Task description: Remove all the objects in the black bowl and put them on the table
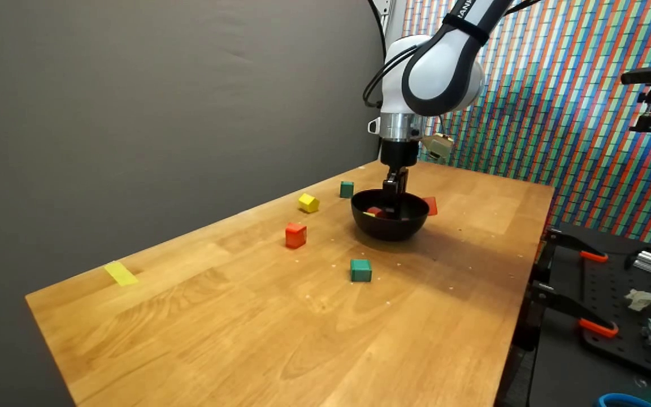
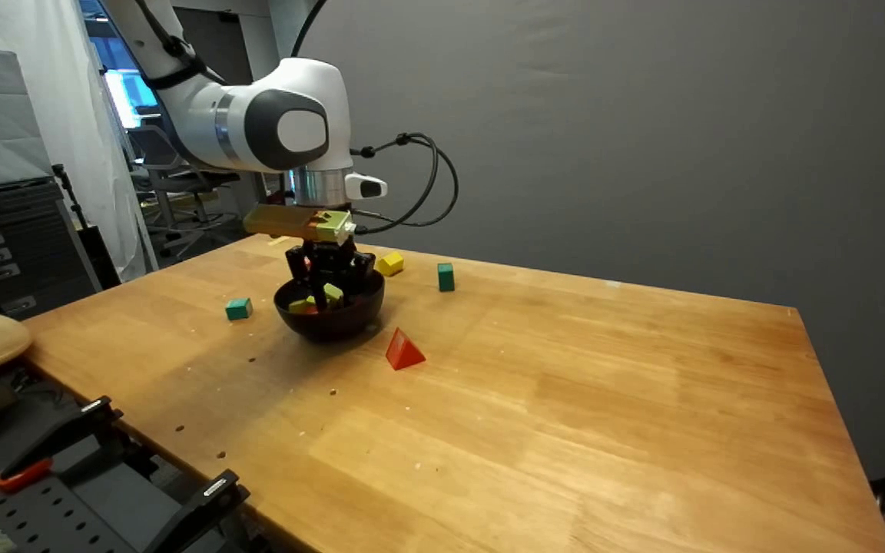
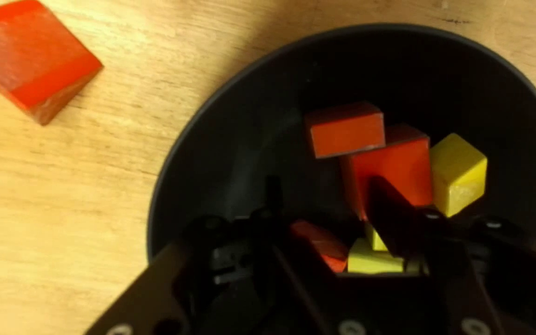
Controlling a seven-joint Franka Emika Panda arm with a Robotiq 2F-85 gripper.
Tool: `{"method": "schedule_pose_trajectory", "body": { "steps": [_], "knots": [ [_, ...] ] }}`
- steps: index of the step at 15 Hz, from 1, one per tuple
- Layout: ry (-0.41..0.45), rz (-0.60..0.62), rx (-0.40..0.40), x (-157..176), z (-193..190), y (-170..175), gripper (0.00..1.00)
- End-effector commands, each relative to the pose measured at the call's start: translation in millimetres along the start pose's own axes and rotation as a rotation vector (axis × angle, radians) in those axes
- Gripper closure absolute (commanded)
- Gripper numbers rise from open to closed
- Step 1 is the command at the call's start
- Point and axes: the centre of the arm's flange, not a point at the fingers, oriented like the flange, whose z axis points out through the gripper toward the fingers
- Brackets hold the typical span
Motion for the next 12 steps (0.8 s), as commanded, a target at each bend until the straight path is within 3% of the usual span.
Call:
{"method": "schedule_pose_trajectory", "body": {
  "steps": [1, 3, 4, 7, 10, 11, 12],
  "knots": [
    [0.010, 0.034, -0.045, -15, -33, 7, 0.17],
    [0.006, 0.038, -0.033, -11, -40, 13, 0.02],
    [0.001, 0.035, -0.003, -5, -39, 14, 0.00],
    [-0.001, 0.043, 0.042, 15, -31, 3, 0.00],
    [-0.017, 0.050, -0.006, 36, -19, -11, 0.00],
    [-0.002, 0.038, 0.015, 15, -25, -6, 0.01],
    [-0.005, 0.039, 0.010, 19, -22, -10, 0.00]
  ]
}}
